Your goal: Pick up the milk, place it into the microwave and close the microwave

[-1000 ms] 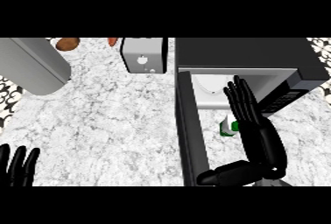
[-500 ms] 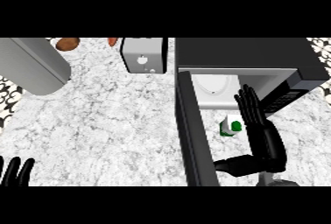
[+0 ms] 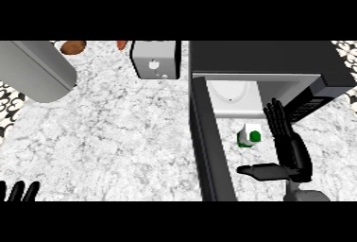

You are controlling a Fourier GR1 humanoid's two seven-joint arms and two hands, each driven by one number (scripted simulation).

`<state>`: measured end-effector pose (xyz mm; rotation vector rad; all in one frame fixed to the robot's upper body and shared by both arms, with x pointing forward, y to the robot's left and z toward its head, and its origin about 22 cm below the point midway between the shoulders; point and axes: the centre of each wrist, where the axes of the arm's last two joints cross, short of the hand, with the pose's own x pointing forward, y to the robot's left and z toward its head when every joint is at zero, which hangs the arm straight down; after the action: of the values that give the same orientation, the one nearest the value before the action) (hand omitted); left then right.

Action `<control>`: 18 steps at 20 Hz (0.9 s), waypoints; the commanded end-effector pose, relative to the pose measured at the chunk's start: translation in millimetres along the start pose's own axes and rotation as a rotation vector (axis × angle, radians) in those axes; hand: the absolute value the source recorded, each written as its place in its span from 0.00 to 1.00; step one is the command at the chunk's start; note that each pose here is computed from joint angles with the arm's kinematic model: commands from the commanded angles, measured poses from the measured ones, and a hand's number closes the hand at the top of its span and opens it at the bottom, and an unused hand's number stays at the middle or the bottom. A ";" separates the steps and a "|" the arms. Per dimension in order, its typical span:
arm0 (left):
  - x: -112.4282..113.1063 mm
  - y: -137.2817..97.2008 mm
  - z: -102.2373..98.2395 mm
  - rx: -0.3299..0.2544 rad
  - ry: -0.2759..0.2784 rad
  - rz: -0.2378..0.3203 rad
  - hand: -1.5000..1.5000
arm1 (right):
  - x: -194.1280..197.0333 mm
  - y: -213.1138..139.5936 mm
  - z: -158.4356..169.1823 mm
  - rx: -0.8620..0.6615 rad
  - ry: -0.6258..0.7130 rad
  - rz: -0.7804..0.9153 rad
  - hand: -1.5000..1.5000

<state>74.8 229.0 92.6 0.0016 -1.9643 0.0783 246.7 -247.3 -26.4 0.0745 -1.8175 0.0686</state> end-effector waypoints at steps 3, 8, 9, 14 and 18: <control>21.6 6.6 11.7 -0.004 -0.010 0.009 0.00 | -20.6 -14.9 5.6 -0.010 0.020 0.006 0.00; 8.0 2.2 0.7 -0.006 0.000 0.017 0.00 | -54.7 -26.6 12.2 0.049 0.020 0.040 0.00; 2.7 4.5 11.2 -0.014 0.002 -0.004 0.00 | -50.2 -12.1 2.7 0.053 -0.004 0.053 0.00; -1.6 4.4 2.2 0.008 0.005 0.013 0.00 | -67.4 -14.1 -13.3 0.061 -0.013 0.046 0.00; -0.1 17.2 -0.9 -0.010 0.006 0.028 0.00 | -71.3 -34.1 -4.0 0.022 -0.004 0.051 0.00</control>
<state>69.2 235.8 92.6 -0.0228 -1.9594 0.0818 268.5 -271.4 -86.6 0.0644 -1.8261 0.1361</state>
